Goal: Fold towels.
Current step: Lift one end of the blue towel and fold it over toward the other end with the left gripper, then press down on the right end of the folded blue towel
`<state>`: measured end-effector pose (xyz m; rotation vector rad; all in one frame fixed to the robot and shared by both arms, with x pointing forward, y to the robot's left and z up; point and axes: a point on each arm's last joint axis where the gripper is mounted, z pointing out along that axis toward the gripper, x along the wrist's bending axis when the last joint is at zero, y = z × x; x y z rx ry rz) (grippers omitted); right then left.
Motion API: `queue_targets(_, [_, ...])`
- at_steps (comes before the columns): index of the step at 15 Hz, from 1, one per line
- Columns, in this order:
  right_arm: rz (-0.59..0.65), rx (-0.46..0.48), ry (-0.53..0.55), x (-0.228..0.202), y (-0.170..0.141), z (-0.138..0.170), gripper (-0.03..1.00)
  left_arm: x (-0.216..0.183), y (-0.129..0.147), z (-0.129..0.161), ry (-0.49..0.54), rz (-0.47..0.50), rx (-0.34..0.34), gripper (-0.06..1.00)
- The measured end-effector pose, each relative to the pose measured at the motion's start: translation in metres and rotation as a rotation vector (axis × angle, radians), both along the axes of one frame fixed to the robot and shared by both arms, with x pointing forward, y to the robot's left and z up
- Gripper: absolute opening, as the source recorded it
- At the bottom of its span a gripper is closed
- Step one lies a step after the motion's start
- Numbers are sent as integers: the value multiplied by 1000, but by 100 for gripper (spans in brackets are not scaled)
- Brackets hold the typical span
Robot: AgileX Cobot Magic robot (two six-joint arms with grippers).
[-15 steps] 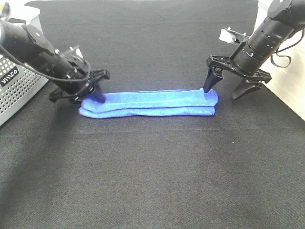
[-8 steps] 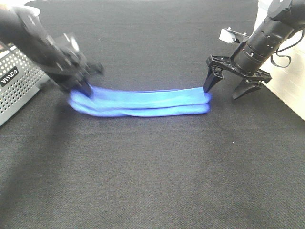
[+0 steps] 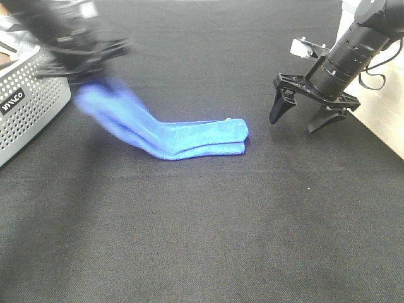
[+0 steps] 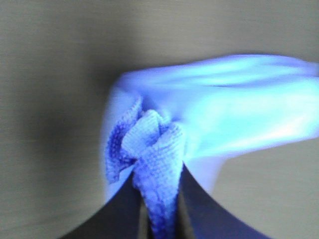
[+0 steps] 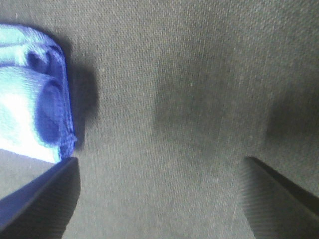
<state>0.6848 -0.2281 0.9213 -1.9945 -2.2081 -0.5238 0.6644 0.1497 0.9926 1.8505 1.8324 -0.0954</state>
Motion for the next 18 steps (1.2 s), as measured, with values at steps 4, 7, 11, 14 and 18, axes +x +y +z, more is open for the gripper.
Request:
queue_targets(4, [8, 9, 30, -3, 1, 0, 81, 8, -81, -18, 5, -72, -95, 8])
queue_targets(7, [12, 13, 44, -4, 1, 0, 81, 20, -120, -42, 38, -46, -133, 16])
queue_targets(11, [16, 19, 54, -6, 2, 2, 81, 27, -140, -43, 52, 8, -255, 62])
queue_targets(14, [13, 30, 17, -7, 2, 20, 81, 26, -149, -36, 43, -11, -360, 65])
queue_targets(18, [-21, 120, -7, -8, 9, 37, 81, 32, -132, -8, -84, -88, -324, 65])
